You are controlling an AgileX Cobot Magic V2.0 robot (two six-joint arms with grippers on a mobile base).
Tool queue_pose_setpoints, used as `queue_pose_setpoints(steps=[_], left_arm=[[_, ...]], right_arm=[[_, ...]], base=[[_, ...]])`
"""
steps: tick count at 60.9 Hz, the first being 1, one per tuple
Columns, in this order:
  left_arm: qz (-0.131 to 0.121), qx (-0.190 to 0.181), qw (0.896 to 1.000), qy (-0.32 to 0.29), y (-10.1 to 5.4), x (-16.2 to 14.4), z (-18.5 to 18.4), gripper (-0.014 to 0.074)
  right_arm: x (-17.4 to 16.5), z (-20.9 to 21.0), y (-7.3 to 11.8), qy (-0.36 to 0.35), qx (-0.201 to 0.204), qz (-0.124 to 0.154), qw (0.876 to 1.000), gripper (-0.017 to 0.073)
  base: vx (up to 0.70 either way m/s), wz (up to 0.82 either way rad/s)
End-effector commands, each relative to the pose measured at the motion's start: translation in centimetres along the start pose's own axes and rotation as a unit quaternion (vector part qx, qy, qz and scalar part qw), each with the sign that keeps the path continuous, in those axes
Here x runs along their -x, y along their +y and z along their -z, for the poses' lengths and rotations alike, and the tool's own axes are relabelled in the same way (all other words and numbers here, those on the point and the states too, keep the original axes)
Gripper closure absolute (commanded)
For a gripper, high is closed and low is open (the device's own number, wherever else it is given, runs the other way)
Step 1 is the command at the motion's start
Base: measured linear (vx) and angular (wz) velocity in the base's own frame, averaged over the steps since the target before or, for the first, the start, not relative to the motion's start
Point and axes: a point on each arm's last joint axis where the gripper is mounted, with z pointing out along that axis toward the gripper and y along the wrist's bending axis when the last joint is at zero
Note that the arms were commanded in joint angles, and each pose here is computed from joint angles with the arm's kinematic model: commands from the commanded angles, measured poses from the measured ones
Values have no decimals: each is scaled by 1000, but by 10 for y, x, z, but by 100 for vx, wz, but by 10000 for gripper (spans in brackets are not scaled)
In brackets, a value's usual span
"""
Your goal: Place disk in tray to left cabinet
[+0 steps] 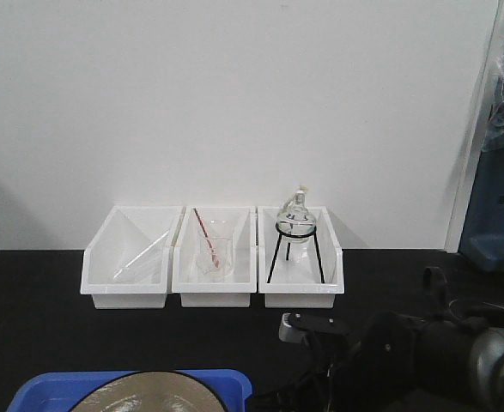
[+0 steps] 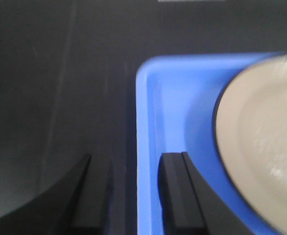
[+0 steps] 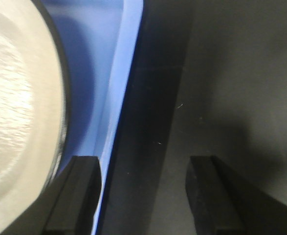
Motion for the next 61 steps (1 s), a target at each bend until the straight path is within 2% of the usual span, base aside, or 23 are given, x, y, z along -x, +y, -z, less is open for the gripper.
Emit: queue_pose_setpoints(steps=[1, 12, 24, 42, 54, 61], left_arm=[[5, -4, 1000, 9, 1, 24, -10, 217], [6, -12, 995, 101, 2, 43, -52, 217], [6, -17, 987, 161, 3, 55, -95, 217], [5, -19, 978, 205, 3, 45, -143, 217], [6, -21, 973, 229, 3, 35, -160, 217], [22, -28, 972, 234, 1, 33, -163, 217]], right_arm=[[18, 16, 10, -40, 14, 7, 999, 114], [23, 14, 11, -43, 15, 7, 999, 114], [22, 13, 10, -35, 15, 12, 999, 114], [22, 13, 11, -37, 15, 12, 999, 114], [22, 13, 10, -37, 14, 14, 999, 114], [22, 13, 10, -37, 14, 14, 999, 114]], base=[[0, 0], [0, 0], [0, 0], [0, 0], [0, 0], [0, 0]])
